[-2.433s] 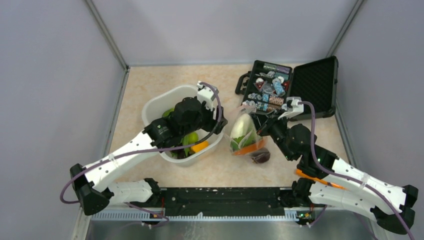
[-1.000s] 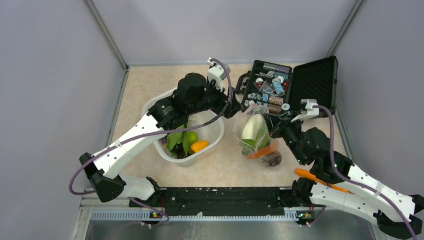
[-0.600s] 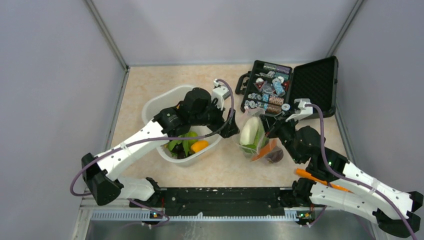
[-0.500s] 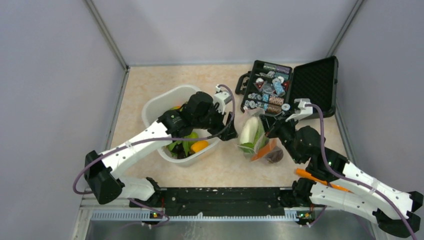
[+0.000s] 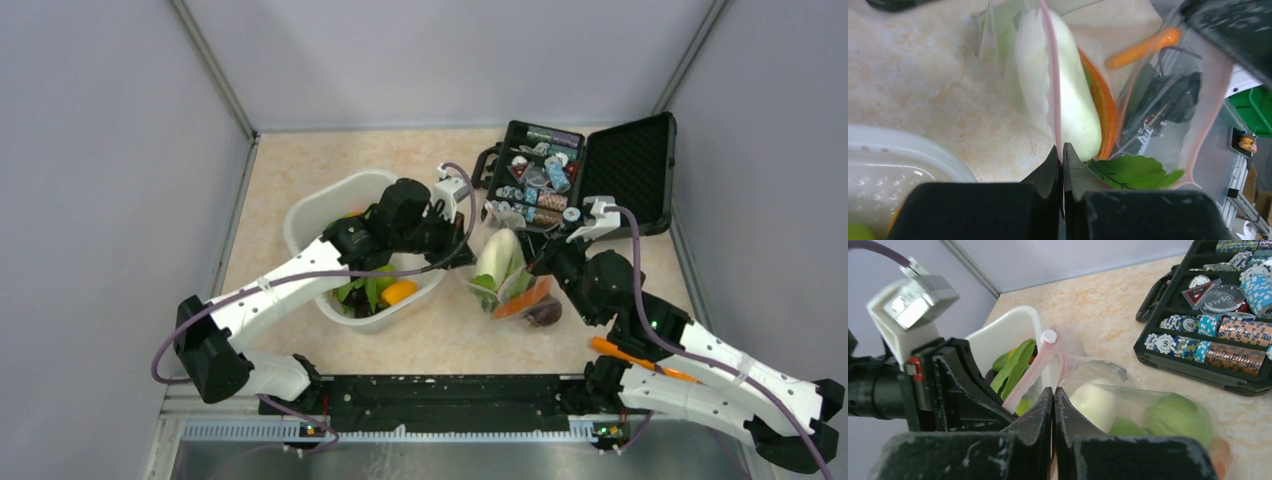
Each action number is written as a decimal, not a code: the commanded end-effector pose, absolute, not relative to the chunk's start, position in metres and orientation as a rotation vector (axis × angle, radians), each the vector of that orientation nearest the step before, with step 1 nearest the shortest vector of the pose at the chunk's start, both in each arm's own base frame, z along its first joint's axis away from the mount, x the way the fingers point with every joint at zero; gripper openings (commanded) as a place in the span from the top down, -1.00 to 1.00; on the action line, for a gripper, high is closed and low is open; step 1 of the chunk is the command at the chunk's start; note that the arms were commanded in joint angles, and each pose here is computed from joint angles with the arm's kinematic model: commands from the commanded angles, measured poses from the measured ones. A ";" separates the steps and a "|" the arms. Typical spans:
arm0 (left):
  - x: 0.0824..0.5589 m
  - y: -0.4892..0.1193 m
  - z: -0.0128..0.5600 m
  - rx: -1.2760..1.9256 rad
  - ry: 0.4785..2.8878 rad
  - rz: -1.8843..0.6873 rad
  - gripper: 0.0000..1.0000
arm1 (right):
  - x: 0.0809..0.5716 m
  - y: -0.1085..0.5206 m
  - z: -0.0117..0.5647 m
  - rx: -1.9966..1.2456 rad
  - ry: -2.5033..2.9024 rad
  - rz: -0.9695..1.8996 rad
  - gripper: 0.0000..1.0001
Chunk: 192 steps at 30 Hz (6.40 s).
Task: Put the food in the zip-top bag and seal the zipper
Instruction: Adjust the zipper food storage bag at the center of the board, then adjust the fake vegetable in the zipper food storage bag.
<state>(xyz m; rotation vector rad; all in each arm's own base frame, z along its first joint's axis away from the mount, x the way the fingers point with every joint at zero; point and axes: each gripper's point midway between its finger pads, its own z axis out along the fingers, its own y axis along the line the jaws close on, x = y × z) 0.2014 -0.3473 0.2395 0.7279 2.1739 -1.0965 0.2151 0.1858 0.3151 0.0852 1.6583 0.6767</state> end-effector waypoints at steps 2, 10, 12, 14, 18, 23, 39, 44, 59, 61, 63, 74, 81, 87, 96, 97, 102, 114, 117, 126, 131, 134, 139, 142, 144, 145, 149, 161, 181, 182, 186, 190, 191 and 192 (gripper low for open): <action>0.216 -0.358 0.341 0.782 1.887 -1.121 1.00 | 0.213 0.173 0.350 0.153 1.545 0.736 1.00; 0.250 -0.386 0.339 0.808 1.975 -1.087 1.00 | 0.217 0.132 0.331 0.233 1.589 0.531 1.00; 0.242 -0.394 0.331 0.843 2.020 -1.128 1.00 | 0.218 0.129 0.317 0.227 1.667 0.450 1.00; 0.257 -0.387 0.313 0.799 2.048 -0.972 1.00 | 0.217 0.134 0.314 0.207 1.699 0.455 1.00; 0.287 -0.364 0.267 0.737 2.192 -0.808 1.00 | 0.214 0.150 0.335 0.164 1.620 0.587 1.00; 0.266 -0.369 0.327 0.768 2.028 -0.895 1.00 | 0.208 0.158 0.366 0.129 1.533 0.700 1.00; 0.265 -0.367 0.335 0.688 1.936 -0.968 1.00 | 0.203 0.181 0.413 0.011 1.418 0.794 1.00; 0.272 -0.361 0.333 0.657 1.943 -0.905 1.00 | 0.224 0.205 0.366 -0.019 1.613 0.660 1.00; 0.286 -0.333 0.313 0.596 2.017 -0.773 1.00 | 0.221 0.197 0.374 -0.032 1.550 0.658 1.00; 0.273 -0.340 0.328 0.629 1.997 -0.856 1.00 | 0.220 0.201 0.373 -0.040 1.581 0.670 1.00; 0.249 -0.344 0.367 0.683 1.884 -0.940 1.00 | 0.211 0.206 0.385 -0.060 1.542 0.756 1.00; 0.252 -0.358 0.372 0.759 1.900 -0.969 1.00 | 0.220 0.195 0.406 -0.021 1.497 0.679 1.00; 0.254 -0.354 0.346 0.716 1.912 -0.965 1.00 | 0.233 0.161 0.374 0.076 1.550 0.469 1.00; 0.253 -0.377 0.335 0.723 1.971 -1.051 1.00 | 0.221 0.163 0.420 0.064 1.431 0.609 1.00; 0.276 -0.335 0.289 0.567 2.038 -0.803 1.00 | 0.228 0.201 0.371 -0.100 1.626 0.551 1.00; 0.280 -0.331 0.265 0.523 2.101 -0.767 1.00 | 0.234 0.207 0.342 -0.116 1.689 0.501 1.00; 0.275 -0.328 0.234 0.517 2.195 -0.789 1.00 | 0.241 0.224 0.303 -0.125 1.849 0.480 1.00; 0.270 -0.291 0.317 0.514 1.957 -0.734 -0.59 | 0.228 0.227 0.338 -0.101 1.699 0.711 1.00; 0.263 -0.288 0.347 0.513 1.856 -0.780 -0.68 | 0.224 0.232 0.335 -0.109 1.697 0.748 1.00; 0.219 -0.323 0.358 0.796 1.742 -1.068 -0.33 | 0.225 0.233 0.339 -0.092 1.676 0.772 1.00; 0.214 -0.335 0.326 0.801 1.837 -1.136 -0.23 | 0.224 0.231 0.343 -0.076 1.664 0.784 1.00; 0.209 -0.344 0.316 0.812 1.837 -1.176 -0.21 | 0.224 0.230 0.347 -0.065 1.653 0.791 1.00; 0.213 -0.350 0.289 0.809 1.919 -1.125 -0.12 | 0.224 0.229 0.353 -0.050 1.631 0.805 1.00; 0.223 -0.355 0.273 0.771 1.946 -1.087 -0.14 | 0.223 0.230 0.354 -0.049 1.630 0.813 1.00; 0.230 -0.361 0.270 0.739 1.947 -1.066 -0.13 | 0.223 0.231 0.355 -0.050 1.623 0.824 1.00; 0.237 -0.362 0.265 0.706 1.959 -1.023 -0.14 | 0.222 0.232 0.355 -0.052 1.624 0.830 1.00; 0.257 -0.364 0.251 0.624 2.000 -0.929 -0.10 | 0.220 0.234 0.358 -0.047 1.615 0.861 1.00; 0.241 -0.378 0.228 0.711 1.817 -0.933 0.56 | 0.223 0.208 0.370 0.086 1.553 0.841 1.00; 0.257 -0.372 0.268 0.558 1.694 -0.879 -0.59 | 0.218 0.207 0.369 0.083 1.555 0.864 1.00; 0.258 -0.374 0.268 0.564 1.685 -0.880 -0.57 | 0.218 0.207 0.369 0.081 1.557 0.861 1.00; 0.267 -0.376 0.268 0.516 1.641 -0.876 -0.39 | 0.218 0.209 0.370 0.088 1.551 0.879 1.00; 0.275 -0.378 0.263 0.490 1.632 -0.852 -0.28 | 0.217 0.216 0.365 0.069 1.572 0.896 1.00; 0.277 -0.378 0.262 0.488 1.620 -0.848 -0.26 | 0.217 0.216 0.364 0.070 1.574 0.897 1.00; 0.277 -0.379 0.263 0.490 1.604 -0.849 -0.26 | 0.217 0.216 0.363 0.076 1.573 0.900 1.00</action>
